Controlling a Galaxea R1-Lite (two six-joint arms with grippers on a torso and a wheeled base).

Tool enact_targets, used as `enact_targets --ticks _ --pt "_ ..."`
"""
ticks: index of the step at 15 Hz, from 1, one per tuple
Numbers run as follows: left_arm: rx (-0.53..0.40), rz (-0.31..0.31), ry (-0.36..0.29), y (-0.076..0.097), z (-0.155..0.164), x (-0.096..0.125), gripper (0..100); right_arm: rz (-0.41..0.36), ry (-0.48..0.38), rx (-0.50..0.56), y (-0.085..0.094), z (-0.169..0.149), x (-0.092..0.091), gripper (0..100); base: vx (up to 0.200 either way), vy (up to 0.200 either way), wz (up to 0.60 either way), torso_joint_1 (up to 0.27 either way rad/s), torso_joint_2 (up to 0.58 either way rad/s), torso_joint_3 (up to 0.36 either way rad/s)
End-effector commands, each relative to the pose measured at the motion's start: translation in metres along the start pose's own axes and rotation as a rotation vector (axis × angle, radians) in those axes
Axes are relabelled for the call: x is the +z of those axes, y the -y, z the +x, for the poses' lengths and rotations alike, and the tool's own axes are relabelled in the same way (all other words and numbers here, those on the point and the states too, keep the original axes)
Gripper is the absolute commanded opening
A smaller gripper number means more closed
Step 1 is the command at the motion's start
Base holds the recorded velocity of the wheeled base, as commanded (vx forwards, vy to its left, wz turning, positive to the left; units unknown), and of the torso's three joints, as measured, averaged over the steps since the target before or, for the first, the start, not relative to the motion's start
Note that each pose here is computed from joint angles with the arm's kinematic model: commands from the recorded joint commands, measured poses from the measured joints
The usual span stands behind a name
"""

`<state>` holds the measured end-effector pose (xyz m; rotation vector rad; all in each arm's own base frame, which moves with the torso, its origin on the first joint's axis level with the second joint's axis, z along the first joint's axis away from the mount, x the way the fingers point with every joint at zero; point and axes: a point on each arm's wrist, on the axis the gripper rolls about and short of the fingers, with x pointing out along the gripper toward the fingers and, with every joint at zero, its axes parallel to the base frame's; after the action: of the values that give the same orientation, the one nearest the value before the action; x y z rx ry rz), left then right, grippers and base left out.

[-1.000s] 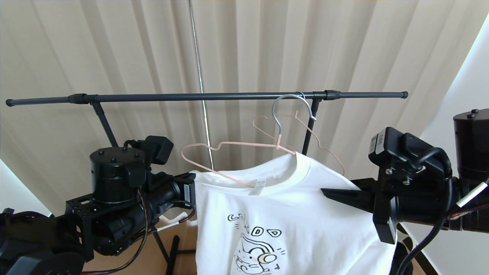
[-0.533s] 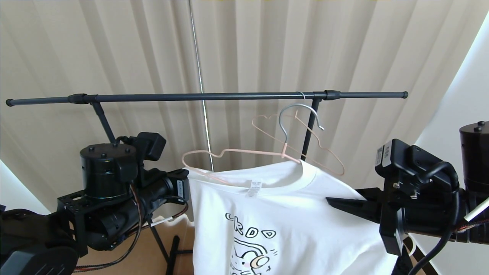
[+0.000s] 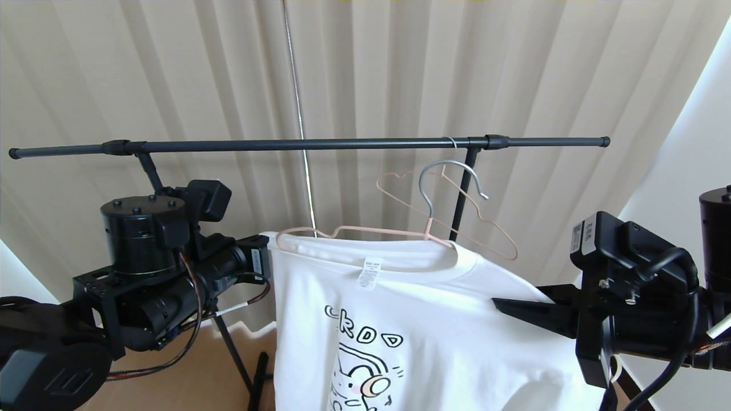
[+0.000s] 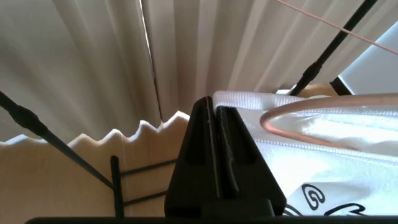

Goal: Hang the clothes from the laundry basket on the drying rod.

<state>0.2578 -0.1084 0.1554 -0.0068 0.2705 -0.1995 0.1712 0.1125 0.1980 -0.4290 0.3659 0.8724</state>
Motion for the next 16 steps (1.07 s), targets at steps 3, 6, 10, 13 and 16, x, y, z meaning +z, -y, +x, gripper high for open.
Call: enact_targets --ticks 3,6,10,13,16 --pt "0.013 0.021 0.047 -0.003 0.001 0.013 0 0.003 -0.024 0.007 -0.002 0.002 -0.006 0 0.000 0.000 0.00 0.000 0.00 0.000" --pt "0.007 0.056 0.091 -0.001 0.001 0.026 0 0.006 -0.038 0.013 -0.002 0.005 -0.008 0 0.000 0.000 0.00 0.000 0.00 0.000" --pt "-0.015 0.093 0.115 0.007 -0.005 0.042 0 0.013 -0.052 0.015 0.001 0.015 -0.008 0 0.000 0.000 0.00 0.000 0.00 0.000" --pt "-0.092 0.135 0.108 0.028 -0.024 0.052 0 0.088 -0.042 0.028 0.000 0.026 -0.003 0 0.000 0.000 0.00 0.000 0.00 0.000" --pt "-0.135 0.158 0.101 0.040 -0.033 0.051 0 0.119 -0.023 0.000 0.000 0.030 0.001 0 0.000 0.000 0.00 0.000 0.00 0.000"
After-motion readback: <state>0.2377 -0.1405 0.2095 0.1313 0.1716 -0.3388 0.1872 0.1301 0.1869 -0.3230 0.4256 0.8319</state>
